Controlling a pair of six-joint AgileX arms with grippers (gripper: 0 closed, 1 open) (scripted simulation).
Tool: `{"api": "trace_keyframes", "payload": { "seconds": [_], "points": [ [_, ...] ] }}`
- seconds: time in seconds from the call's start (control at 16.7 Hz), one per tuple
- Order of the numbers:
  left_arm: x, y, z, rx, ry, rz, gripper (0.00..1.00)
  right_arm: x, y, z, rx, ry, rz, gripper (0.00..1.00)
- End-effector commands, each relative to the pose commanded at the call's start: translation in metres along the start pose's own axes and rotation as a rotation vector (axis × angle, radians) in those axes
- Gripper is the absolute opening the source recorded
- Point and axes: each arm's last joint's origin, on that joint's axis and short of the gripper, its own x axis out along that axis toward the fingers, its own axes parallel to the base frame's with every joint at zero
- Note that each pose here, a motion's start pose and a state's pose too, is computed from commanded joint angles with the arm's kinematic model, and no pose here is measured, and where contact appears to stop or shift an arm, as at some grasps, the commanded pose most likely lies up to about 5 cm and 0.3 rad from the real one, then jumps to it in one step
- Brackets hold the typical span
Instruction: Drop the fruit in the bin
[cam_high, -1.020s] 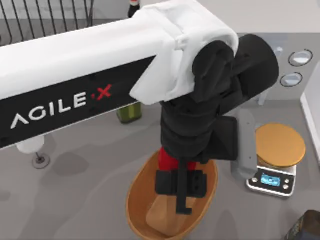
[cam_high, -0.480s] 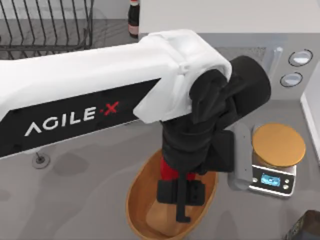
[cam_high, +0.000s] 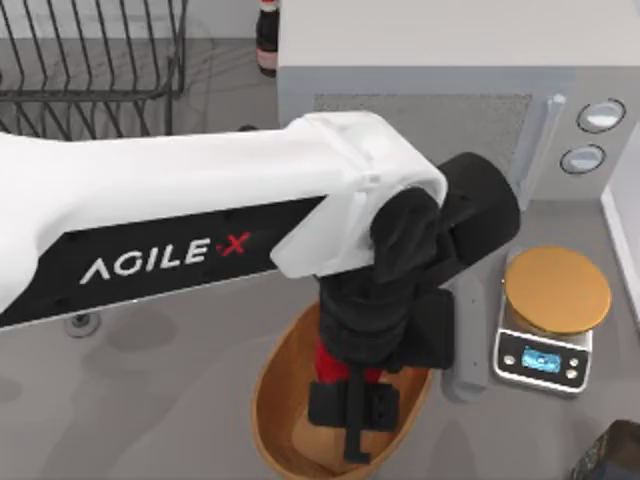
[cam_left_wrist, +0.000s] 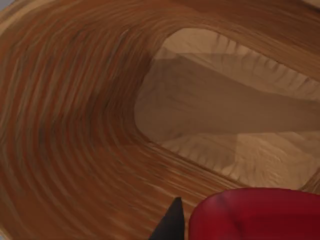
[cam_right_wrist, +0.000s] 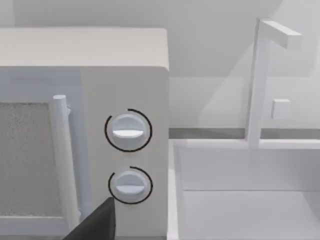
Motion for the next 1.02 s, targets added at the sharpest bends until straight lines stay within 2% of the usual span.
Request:
{"api": "trace_keyframes", "payload": {
  "seconds": [0.18,0.96,1.02],
  "points": [
    [0.0,0.0,0.0,0.0,0.0,0.0,0.0,0.0,0.0,0.0,0.0,0.0,0.0,1.0],
    [0.0,0.0,0.0,0.0,0.0,0.0,0.98,0.0,0.0,0.0,0.0,0.0,0.0,1.0],
    [0.0,0.0,0.0,0.0,0.0,0.0,1.0,0.0,0.0,0.0,0.0,0.0,0.0,1.0]
  ]
}}
